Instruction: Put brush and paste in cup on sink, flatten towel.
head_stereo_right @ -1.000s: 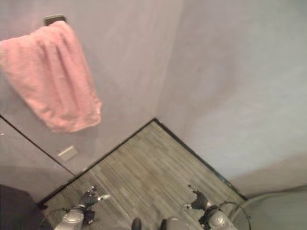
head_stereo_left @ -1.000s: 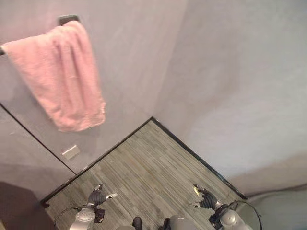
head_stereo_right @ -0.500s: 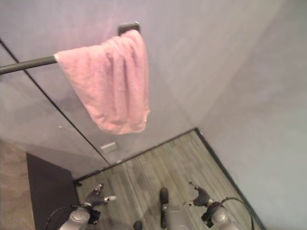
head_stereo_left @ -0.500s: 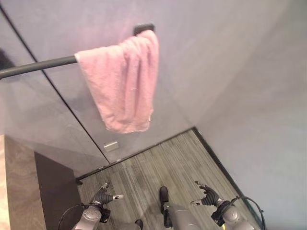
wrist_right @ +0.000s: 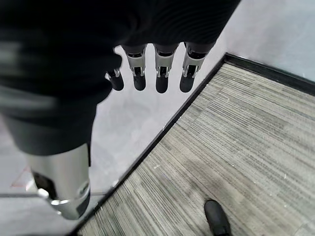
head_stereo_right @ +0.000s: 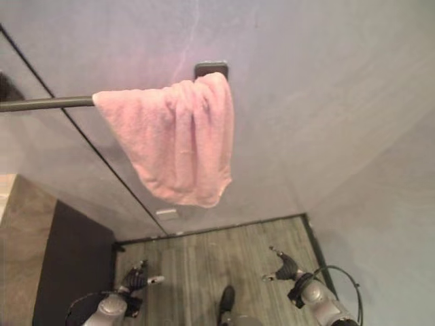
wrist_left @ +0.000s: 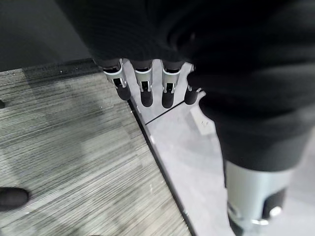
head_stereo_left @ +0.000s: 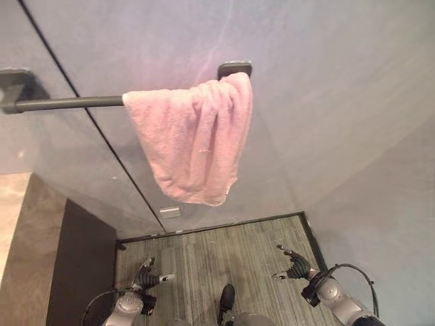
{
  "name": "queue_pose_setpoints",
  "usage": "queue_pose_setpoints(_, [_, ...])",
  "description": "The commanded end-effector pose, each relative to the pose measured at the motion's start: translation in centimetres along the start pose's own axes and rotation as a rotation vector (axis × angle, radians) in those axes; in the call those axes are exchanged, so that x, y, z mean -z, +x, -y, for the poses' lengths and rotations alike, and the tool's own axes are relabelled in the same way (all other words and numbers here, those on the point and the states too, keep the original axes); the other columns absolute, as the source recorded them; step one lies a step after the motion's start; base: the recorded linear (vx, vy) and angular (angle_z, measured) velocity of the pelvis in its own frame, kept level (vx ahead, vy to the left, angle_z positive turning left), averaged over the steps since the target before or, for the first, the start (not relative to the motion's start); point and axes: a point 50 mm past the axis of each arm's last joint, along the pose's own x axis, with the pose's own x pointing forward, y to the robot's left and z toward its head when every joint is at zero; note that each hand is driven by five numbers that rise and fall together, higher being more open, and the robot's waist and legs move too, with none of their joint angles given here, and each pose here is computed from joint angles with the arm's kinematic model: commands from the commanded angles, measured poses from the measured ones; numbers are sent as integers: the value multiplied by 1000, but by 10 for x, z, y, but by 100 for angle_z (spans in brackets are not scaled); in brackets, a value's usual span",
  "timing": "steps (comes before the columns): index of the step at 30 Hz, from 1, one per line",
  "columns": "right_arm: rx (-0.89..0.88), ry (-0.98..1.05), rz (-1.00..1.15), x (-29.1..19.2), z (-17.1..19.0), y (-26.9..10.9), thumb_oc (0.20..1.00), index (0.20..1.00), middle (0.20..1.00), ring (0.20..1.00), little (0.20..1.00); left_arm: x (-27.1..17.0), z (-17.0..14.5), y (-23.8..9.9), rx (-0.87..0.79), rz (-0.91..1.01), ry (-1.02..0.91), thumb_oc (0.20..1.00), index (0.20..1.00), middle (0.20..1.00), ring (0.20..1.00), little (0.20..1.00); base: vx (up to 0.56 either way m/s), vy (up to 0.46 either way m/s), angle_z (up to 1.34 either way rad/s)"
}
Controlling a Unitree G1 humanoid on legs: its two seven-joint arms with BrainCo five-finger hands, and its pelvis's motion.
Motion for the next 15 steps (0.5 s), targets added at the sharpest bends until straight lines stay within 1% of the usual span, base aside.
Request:
queue_pose_setpoints(1, [81,58,20,0,6,-5,1000,1000,1000,1000,1000,-1,-4,0,-18,15,48,1000,1000,1000,1000,1000,54,35,102])
queue_pose_setpoints(2, [81,66,20,-1,6,-4,1000,1000,1000,1000,1000,1,-4,-1,-19,11,50,1000,1000,1000,1000,1000,48,77,81])
queue_pose_setpoints(6, [86,103,21,-4,1,-1,1000,1000,1000,1000,1000,5,-3,-7,-13,24,32,1000,1000,1000,1000,1000,72,124,-35])
queue_pose_setpoints(10, [98,117,39,-9,0,0,1000,1000,1000,1000,1000,1,-3,-11,-1,61,43,1000,1000,1000,1000,1000,14,172,12])
queue_pose_setpoints(12, [158,187,63,-14,6,-1,1000,1000,1000,1000,1000,-13,-9,-14,1,137,79,1000,1000,1000,1000,1000,-23,209,14])
queue_pose_setpoints(15, [232,256,82,-17,16,-1,1000,1000,1000,1000,1000,-20,-12,-17,1,178,101,1000,1000,1000,1000,1000,25,33,23])
